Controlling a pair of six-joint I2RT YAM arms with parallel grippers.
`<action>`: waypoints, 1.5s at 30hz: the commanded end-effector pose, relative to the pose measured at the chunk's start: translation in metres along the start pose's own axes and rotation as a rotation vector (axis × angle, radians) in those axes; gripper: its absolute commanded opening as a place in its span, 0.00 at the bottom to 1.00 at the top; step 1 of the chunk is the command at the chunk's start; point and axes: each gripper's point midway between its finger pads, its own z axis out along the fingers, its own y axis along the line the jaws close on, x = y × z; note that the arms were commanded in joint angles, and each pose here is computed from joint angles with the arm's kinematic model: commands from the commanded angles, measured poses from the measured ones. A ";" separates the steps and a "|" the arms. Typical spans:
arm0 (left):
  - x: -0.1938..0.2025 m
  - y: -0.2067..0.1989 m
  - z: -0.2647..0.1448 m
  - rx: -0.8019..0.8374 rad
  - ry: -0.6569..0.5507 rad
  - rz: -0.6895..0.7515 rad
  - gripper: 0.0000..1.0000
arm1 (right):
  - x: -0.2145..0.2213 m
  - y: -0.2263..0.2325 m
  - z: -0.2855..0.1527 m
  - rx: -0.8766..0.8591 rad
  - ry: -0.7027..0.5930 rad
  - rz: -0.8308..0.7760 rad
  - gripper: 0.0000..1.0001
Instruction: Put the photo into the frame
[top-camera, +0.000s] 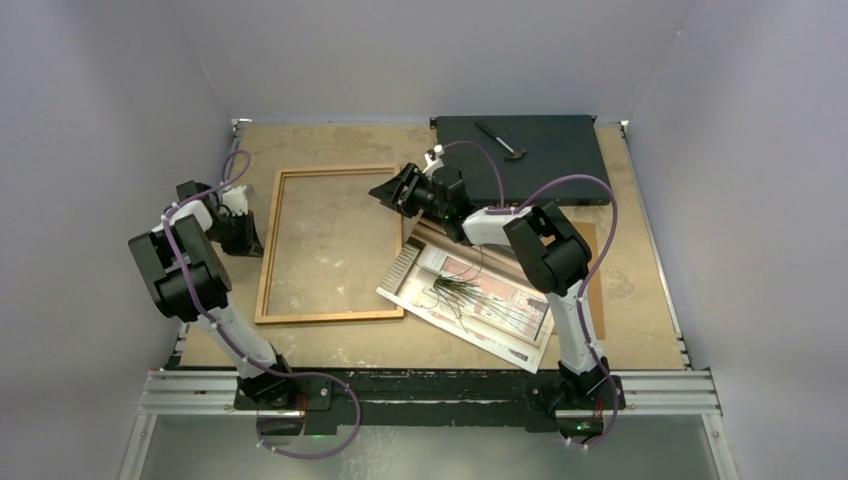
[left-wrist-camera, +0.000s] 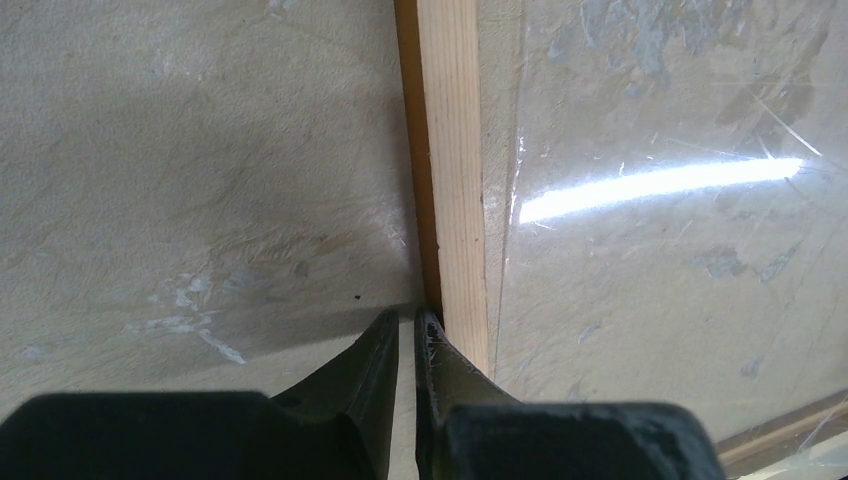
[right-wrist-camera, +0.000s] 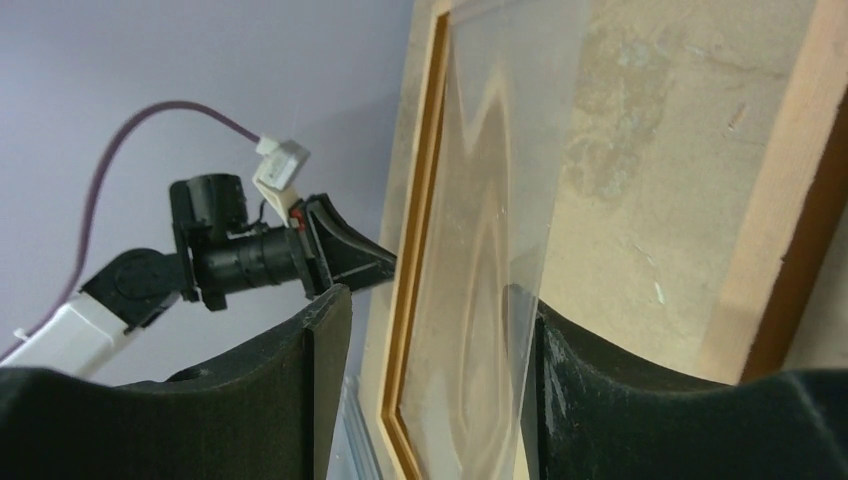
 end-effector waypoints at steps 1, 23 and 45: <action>-0.013 0.002 -0.004 -0.006 -0.040 0.030 0.09 | 0.013 0.009 -0.011 -0.022 0.074 -0.052 0.59; -0.012 0.005 0.004 -0.009 -0.032 -0.001 0.06 | 0.046 0.056 -0.032 -0.116 0.231 -0.119 0.54; -0.016 0.002 0.005 -0.004 -0.038 -0.016 0.04 | 0.037 0.080 -0.034 -0.098 0.219 -0.245 0.00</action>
